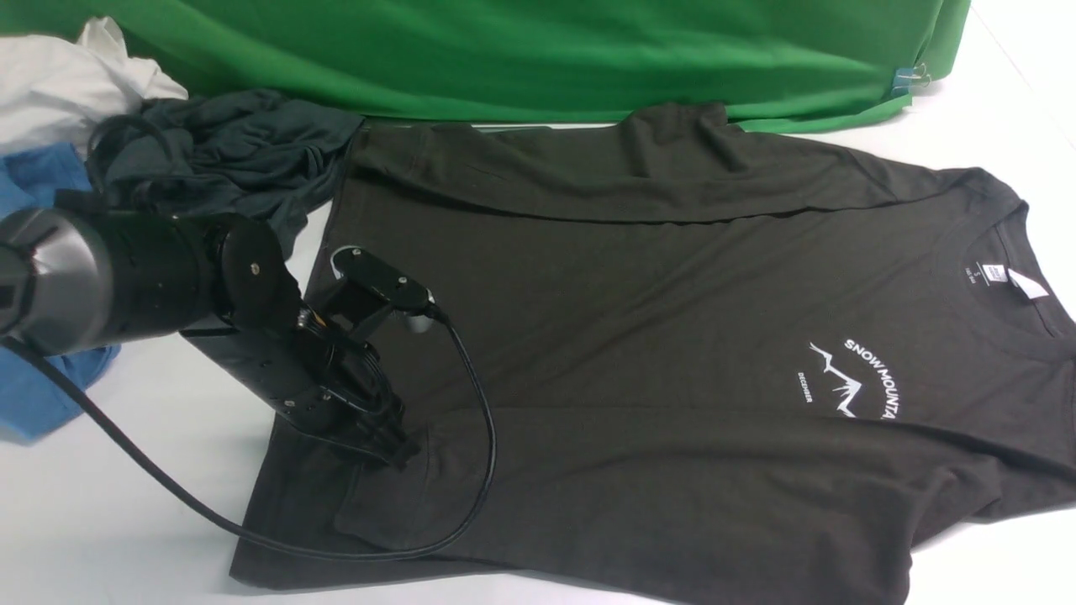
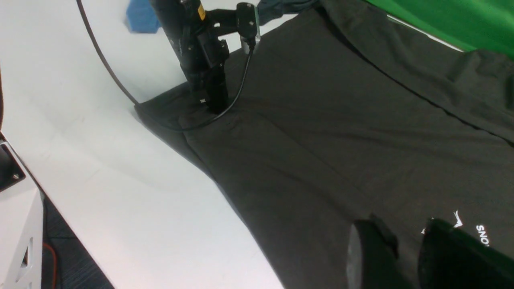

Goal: Fold a long-sleeved shirt on a white desktop.
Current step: 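Grasp the left edge of the dark T-shirt lying flat on the table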

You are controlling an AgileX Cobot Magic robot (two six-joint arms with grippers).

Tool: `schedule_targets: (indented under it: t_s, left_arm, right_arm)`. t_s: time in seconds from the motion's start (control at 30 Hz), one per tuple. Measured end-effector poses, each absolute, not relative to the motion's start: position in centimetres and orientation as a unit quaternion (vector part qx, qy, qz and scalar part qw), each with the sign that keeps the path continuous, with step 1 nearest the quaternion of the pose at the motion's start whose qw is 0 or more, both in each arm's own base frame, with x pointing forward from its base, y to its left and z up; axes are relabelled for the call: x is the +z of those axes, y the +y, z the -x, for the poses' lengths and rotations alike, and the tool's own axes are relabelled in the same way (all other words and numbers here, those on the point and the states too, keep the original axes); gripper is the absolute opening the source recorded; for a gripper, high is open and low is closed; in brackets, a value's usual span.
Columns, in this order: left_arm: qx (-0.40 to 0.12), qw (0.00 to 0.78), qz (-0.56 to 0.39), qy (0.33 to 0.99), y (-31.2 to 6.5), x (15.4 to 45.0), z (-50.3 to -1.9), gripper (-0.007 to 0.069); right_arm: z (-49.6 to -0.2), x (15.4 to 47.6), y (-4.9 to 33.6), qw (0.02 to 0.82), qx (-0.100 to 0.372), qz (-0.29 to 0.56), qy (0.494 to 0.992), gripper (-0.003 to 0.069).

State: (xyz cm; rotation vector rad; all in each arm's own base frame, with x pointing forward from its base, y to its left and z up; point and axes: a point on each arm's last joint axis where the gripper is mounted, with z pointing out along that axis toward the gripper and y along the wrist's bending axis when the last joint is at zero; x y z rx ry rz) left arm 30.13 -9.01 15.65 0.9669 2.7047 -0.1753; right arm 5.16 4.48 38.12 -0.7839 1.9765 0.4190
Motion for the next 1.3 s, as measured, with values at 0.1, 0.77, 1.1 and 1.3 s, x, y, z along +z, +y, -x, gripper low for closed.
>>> schedule_targets:
  t_s: [0.1, 0.77, 1.1, 1.3]
  left_arm:
    - [-0.060, 0.131, -0.334, 0.932, -9.02, 15.53, -30.18, 0.0246]
    - [-0.060, 0.124, -0.269, 0.953, -8.89, 15.45, -30.32, 0.0300]
    - [-0.052, 0.122, -0.256, 0.958, -8.74, 15.44, -30.43, 0.0426]
    - [-0.057, 0.125, -0.250, 0.959, -8.82, 15.46, -30.46, 0.0405]
  right_arm:
    - [-5.16, 38.12, 4.48, 0.468, 0.171, 0.320, 0.806, 0.0182]
    - [-5.17, 38.15, 4.49, 0.469, 0.174, 0.315, 0.806, 0.0197]
    - [-5.15, 38.15, 4.51, 0.467, 0.179, 0.309, 0.809, 0.0200]
    - [-5.15, 38.14, 4.51, 0.466, 0.180, 0.307, 0.810, 0.0200]
